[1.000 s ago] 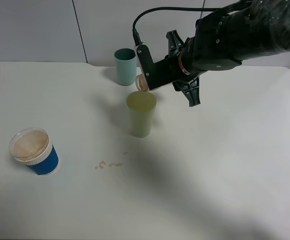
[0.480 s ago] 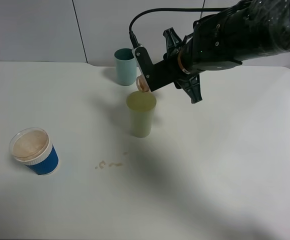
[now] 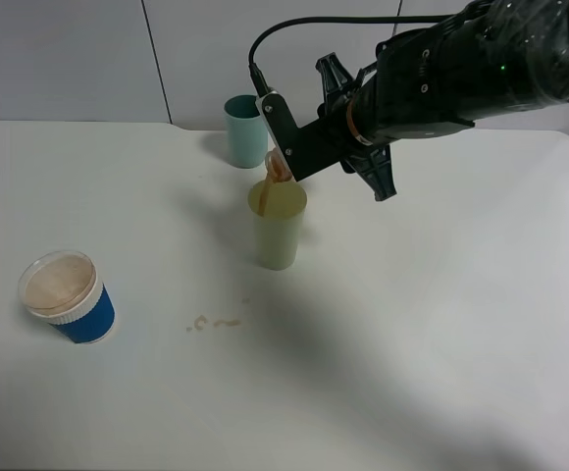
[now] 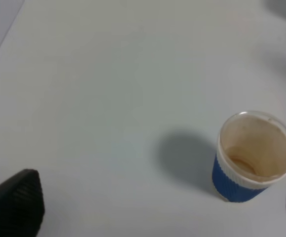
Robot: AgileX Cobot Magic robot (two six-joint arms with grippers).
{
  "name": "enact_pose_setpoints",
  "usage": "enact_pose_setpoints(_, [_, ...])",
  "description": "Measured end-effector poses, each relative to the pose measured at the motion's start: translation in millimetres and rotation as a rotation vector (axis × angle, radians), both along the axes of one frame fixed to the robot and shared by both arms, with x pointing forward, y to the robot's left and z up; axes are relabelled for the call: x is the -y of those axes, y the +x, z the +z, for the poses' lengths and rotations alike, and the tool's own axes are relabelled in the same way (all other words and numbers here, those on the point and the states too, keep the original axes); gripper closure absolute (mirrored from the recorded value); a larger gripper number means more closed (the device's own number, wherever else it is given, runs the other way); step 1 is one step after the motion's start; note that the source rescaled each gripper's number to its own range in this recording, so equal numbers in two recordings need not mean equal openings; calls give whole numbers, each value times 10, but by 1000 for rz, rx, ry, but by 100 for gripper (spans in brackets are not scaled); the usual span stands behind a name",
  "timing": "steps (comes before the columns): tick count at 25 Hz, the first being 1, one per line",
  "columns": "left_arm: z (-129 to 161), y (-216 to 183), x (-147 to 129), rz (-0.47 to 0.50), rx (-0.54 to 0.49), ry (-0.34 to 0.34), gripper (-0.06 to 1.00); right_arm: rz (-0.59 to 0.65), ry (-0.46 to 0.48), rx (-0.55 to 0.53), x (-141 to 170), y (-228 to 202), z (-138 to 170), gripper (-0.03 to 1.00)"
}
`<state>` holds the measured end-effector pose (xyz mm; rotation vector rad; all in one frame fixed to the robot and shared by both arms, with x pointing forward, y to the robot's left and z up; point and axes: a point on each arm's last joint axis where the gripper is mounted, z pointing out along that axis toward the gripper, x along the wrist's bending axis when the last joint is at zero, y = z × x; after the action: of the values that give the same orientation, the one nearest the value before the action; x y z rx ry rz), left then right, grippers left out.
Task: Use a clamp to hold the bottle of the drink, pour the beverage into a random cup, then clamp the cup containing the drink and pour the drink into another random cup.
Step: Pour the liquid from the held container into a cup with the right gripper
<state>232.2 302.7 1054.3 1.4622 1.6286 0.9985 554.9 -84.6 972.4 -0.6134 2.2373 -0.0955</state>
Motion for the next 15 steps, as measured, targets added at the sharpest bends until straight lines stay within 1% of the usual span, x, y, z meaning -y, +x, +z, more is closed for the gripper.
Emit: enact_pose_setpoints(15, [0,0,0,0,0,0,-6,18,-24,18,3,9,9,97])
